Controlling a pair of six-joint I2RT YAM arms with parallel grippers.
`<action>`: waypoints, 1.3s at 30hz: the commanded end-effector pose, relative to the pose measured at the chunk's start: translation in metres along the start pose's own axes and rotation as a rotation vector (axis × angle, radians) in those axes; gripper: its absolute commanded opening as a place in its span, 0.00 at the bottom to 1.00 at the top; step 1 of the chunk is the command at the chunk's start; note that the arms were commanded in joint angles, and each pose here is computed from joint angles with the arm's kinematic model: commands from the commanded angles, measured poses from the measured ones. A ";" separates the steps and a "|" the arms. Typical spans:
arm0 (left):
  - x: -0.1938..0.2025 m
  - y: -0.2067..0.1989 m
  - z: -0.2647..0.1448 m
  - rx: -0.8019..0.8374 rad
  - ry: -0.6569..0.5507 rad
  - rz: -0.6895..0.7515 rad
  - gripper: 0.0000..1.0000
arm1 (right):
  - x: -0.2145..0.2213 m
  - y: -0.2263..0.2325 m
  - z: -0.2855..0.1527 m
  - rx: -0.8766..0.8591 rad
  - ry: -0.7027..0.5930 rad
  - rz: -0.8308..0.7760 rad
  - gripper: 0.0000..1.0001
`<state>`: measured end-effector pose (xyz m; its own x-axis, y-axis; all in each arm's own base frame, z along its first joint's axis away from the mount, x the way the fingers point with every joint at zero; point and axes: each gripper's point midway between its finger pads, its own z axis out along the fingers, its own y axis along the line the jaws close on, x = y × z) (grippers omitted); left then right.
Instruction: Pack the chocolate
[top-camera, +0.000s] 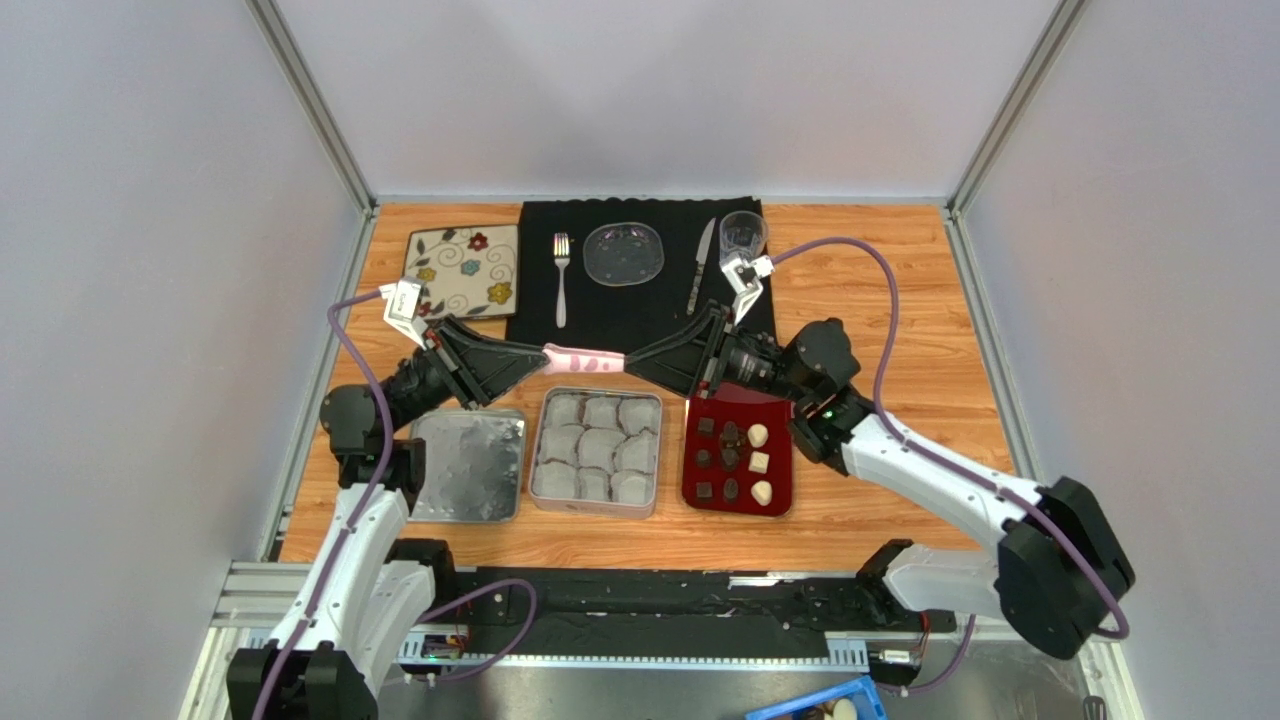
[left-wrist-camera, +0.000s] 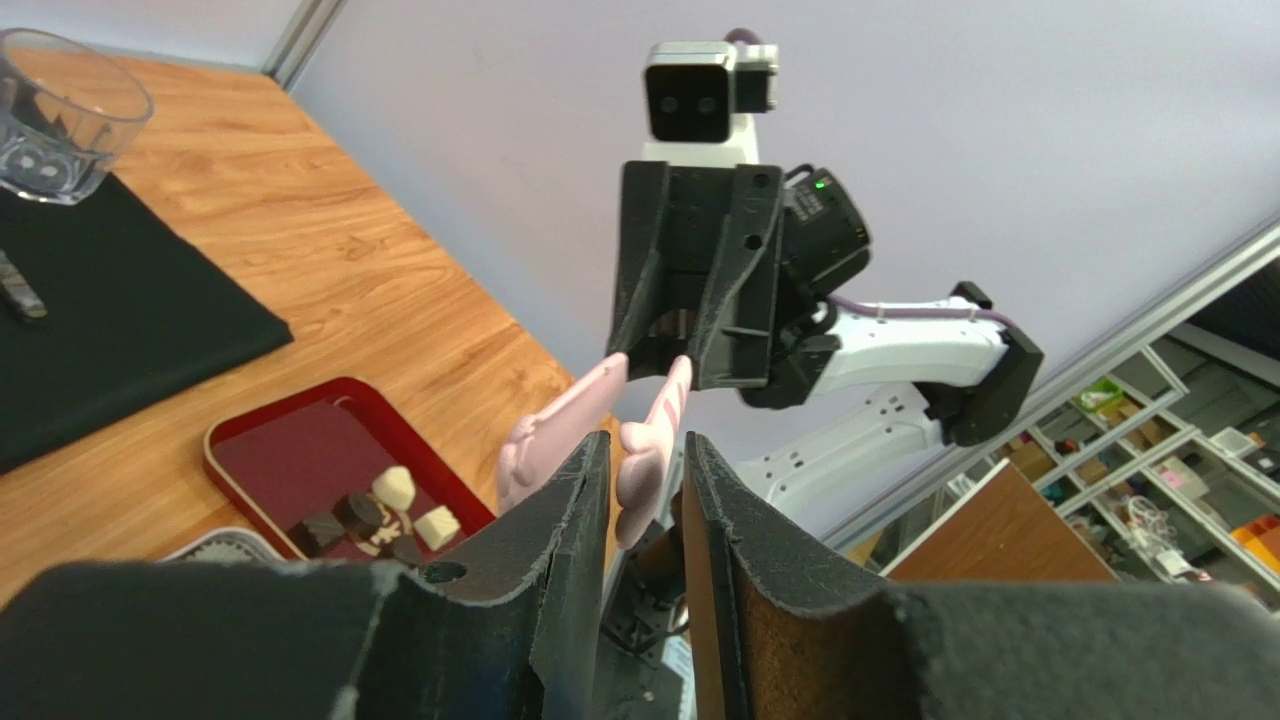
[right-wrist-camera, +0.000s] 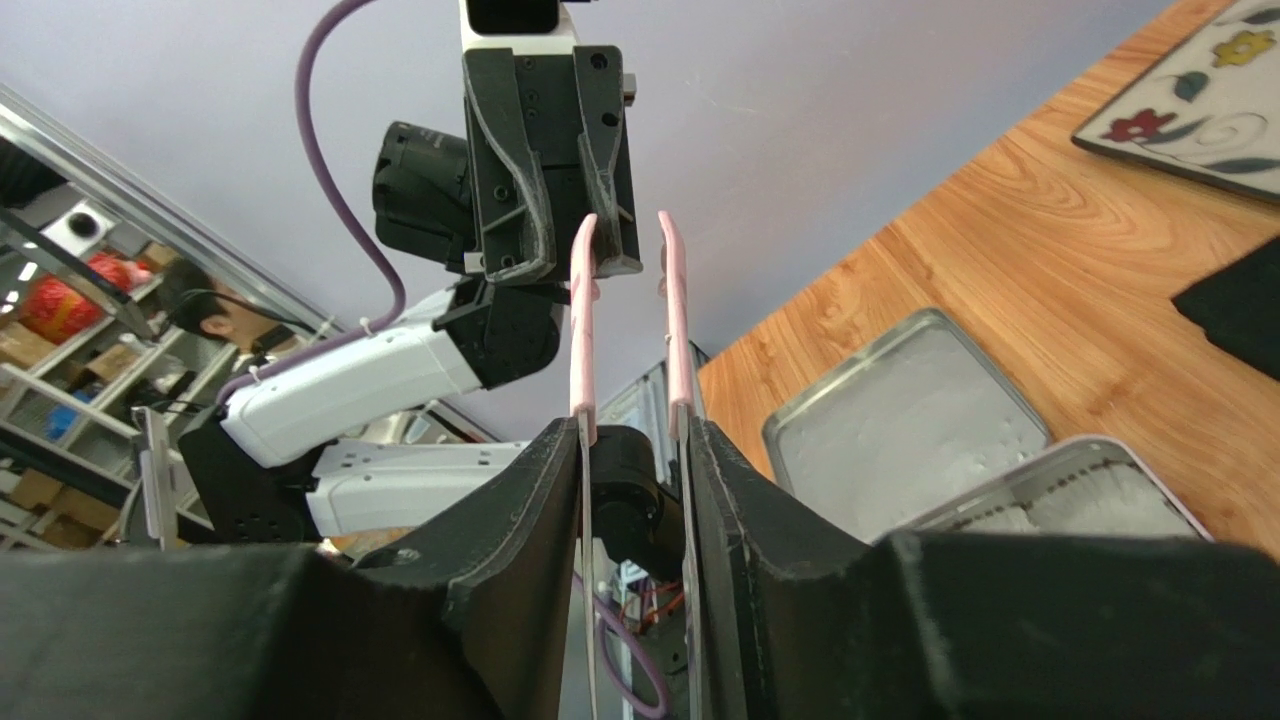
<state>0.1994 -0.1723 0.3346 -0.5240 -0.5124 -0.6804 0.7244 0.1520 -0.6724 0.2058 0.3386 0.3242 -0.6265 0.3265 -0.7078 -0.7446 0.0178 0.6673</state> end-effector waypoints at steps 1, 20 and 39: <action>0.003 0.004 0.000 -0.010 0.024 0.051 0.33 | -0.010 0.009 -0.012 0.092 0.005 -0.079 0.32; 0.028 0.117 -0.041 -0.550 0.370 0.232 0.54 | 0.000 -0.042 -0.119 0.788 0.149 -0.154 0.15; 0.096 0.168 -0.113 -0.735 0.708 0.233 0.46 | 0.021 -0.101 -0.171 1.121 0.295 -0.227 0.21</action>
<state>0.2240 -0.1062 0.1282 -0.7337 0.1204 -0.6687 0.4883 0.7778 -0.3957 0.2166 0.1787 0.1974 -0.6813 0.0147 -0.7319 -0.2927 0.9109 0.2908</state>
